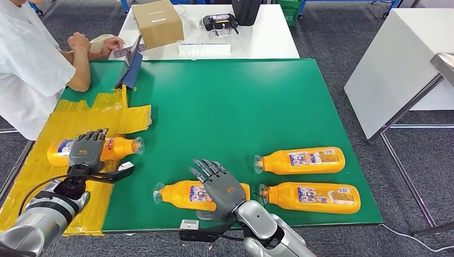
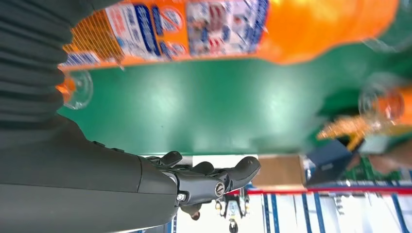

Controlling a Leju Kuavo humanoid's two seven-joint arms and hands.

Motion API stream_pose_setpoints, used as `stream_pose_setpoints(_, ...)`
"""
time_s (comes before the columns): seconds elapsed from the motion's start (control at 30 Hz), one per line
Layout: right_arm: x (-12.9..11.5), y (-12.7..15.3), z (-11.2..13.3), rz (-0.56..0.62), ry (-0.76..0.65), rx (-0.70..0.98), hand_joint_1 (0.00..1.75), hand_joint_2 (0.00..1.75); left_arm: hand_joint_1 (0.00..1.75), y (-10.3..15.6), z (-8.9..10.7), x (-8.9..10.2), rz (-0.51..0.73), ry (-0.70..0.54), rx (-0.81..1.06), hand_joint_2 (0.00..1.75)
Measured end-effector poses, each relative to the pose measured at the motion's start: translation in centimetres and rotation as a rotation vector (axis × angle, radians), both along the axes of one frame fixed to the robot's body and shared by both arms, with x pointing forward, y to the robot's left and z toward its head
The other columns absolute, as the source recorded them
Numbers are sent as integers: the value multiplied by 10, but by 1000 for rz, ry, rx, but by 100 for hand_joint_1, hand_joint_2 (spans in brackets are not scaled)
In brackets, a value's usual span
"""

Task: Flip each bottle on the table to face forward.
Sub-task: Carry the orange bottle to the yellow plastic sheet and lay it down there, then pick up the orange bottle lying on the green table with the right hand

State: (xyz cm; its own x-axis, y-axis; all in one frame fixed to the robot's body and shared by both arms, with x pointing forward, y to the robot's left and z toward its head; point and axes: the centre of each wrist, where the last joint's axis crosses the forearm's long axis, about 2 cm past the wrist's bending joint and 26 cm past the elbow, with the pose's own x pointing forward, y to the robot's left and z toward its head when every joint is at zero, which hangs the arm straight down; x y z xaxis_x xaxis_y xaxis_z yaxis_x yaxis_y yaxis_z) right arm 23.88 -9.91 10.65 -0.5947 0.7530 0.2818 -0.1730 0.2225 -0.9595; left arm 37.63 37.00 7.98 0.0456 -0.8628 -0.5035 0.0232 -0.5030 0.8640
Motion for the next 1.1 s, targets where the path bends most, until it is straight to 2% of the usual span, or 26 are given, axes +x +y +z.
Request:
stream_pose_setpoints(0.1, 0, -2, -6, -9, 13, -36, 0, 175, 0, -5, -1, 1, -5, 22, -58, 0)
stream_pose_setpoints(0.23, 1, -6, -13, -54, 17, -106, 0, 175, 0, -15, -3, 0, -39, 42, -260, 0)
stream_pose_setpoints(0.37, -1, -11, -23, -105, 17, -182, 0, 175, 0, -39, -4, -7, -128, -32, -689, 0)
stream_pose_setpoints(0.5, 0, -19, -33, -148, 40, -222, 0, 175, 0, -62, 8, -19, -182, -130, -1043, 175)
stream_pose_setpoints(0.7, 11, -27, -45, -234, 96, -284, 0, 175, 0, -70, 45, -43, -367, -248, -1663, 175)
stream_pose_setpoints(0.73, 14, -29, -47, -251, 106, -296, 7, 175, 0, -71, 52, -48, -406, -257, -1724, 175)
stream_pose_setpoints(0.87, 30, -34, -54, -300, 155, -331, 168, 175, 0, -79, 73, -68, -553, -290, -1828, 175)
stream_pose_setpoints(0.9, 34, -36, -56, -307, 172, -335, 174, 175, 0, -82, 76, -72, -581, -298, -1839, 175)
stream_pose_setpoints(1.1, 54, -45, -60, -325, 234, -320, 175, 175, 0, -97, 82, -93, -674, -313, -1911, 175)
